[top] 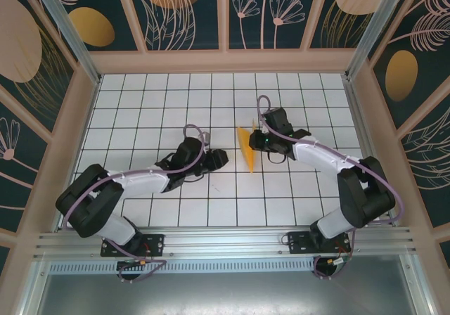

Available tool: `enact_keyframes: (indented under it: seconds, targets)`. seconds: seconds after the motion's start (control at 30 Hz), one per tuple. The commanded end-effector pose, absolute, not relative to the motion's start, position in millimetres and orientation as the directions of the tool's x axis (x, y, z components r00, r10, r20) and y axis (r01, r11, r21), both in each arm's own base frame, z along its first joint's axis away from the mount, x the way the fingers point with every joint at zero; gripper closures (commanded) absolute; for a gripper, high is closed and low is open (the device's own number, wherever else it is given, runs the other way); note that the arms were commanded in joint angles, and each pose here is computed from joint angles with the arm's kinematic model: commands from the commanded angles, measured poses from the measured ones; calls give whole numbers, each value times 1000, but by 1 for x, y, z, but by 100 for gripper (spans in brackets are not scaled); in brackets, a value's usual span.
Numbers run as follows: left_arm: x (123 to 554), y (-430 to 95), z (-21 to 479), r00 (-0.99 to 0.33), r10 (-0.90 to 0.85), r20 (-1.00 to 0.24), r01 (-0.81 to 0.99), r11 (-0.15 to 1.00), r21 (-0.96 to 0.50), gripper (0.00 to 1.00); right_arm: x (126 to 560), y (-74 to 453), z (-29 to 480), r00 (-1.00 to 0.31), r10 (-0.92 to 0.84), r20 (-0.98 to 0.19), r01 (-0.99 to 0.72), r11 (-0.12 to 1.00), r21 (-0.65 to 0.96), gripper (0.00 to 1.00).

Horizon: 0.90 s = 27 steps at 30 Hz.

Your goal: Fold a paper plane with a square sheet of paper (pick it up from the middle)

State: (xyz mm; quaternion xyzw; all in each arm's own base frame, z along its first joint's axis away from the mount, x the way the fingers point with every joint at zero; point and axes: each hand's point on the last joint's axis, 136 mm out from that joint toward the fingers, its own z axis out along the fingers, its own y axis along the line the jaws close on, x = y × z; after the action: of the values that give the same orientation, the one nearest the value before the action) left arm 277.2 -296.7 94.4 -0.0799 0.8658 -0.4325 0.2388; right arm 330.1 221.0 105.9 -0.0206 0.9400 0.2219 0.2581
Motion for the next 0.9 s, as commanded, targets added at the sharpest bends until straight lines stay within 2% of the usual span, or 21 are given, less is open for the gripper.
enact_keyframes:
  seconds: [0.0,0.13,0.4,0.7,0.87]
  targets:
    - [292,-269,103,-810,-496,-313,-19,555,-831,65,325,214,113,-839,-28,-544,-163,966,202,82]
    - [294,-243,105,-764,-584,-273,-67,493,-868,66,320,227,103,-843,-118,-526,-178,982,65,82]
    - [288,-215,96,-715,-651,-255,-141,491,-860,64,299,294,77,-822,-315,-475,-308,947,-95,81]
    - [280,-182,76,-646,-732,-215,-260,476,-840,60,285,336,66,-793,-389,-469,-388,916,-103,80]
    - [282,-195,83,-686,-701,-193,-207,443,-873,59,289,333,93,-766,-336,-548,-353,932,-77,82]
